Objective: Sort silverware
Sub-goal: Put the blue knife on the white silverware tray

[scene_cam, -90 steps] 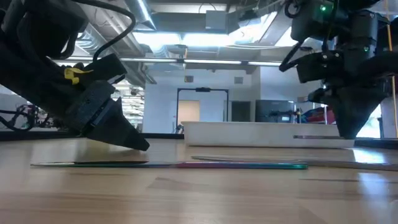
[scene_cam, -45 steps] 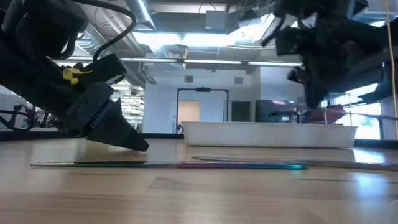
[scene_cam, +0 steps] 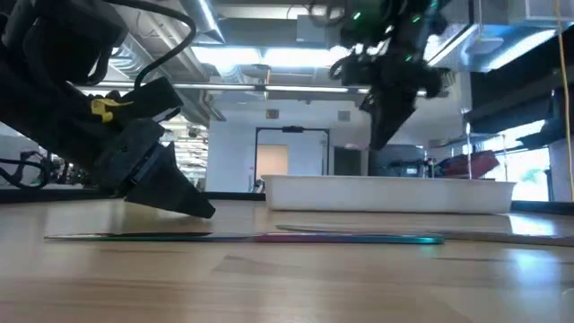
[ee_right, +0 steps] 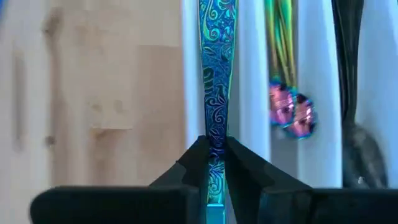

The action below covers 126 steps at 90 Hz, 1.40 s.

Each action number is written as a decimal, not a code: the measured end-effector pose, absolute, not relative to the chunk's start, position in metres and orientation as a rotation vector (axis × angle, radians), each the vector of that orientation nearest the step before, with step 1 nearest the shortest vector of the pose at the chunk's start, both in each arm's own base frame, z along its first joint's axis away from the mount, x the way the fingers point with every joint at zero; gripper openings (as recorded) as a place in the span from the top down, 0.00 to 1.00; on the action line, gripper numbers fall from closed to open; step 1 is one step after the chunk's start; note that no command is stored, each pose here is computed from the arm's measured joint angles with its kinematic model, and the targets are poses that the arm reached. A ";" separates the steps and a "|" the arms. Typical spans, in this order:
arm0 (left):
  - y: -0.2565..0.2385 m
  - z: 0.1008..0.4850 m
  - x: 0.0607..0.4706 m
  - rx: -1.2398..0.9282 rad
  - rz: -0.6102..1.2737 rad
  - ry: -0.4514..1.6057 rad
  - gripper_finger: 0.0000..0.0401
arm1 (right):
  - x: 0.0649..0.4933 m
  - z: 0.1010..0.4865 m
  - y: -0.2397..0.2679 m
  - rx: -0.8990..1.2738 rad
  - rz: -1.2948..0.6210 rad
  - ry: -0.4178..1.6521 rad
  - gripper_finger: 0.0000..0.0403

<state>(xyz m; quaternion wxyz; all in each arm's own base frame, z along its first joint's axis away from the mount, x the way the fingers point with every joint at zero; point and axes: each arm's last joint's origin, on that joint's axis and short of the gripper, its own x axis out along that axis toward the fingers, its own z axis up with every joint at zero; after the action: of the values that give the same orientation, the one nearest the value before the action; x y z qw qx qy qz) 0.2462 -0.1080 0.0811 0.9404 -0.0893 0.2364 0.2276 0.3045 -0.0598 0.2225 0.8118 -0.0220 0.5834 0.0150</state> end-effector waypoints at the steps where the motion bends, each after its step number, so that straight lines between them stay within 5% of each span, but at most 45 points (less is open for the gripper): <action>1: -0.108 0.081 0.246 -0.185 0.465 0.482 0.35 | 0.306 0.221 -0.061 -0.050 0.034 1.252 0.93; 45: -0.108 0.081 0.246 -0.228 0.474 0.469 0.35 | 0.331 0.172 -0.077 -0.085 0.039 1.386 0.91; 81: -0.108 0.081 0.246 -0.212 0.469 0.475 0.35 | 0.324 0.212 -0.057 -0.077 -0.055 1.267 0.63; 126: -0.116 0.084 0.249 -0.270 0.353 0.481 0.35 | 0.318 0.242 0.054 -0.132 0.139 1.104 0.61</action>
<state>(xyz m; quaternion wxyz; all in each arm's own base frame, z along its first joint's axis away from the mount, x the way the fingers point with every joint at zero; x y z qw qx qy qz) 0.2487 -0.1159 0.0844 0.9468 -0.1328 0.2361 0.1735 0.3182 0.0536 0.2424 0.8472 -0.0624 0.5235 0.0659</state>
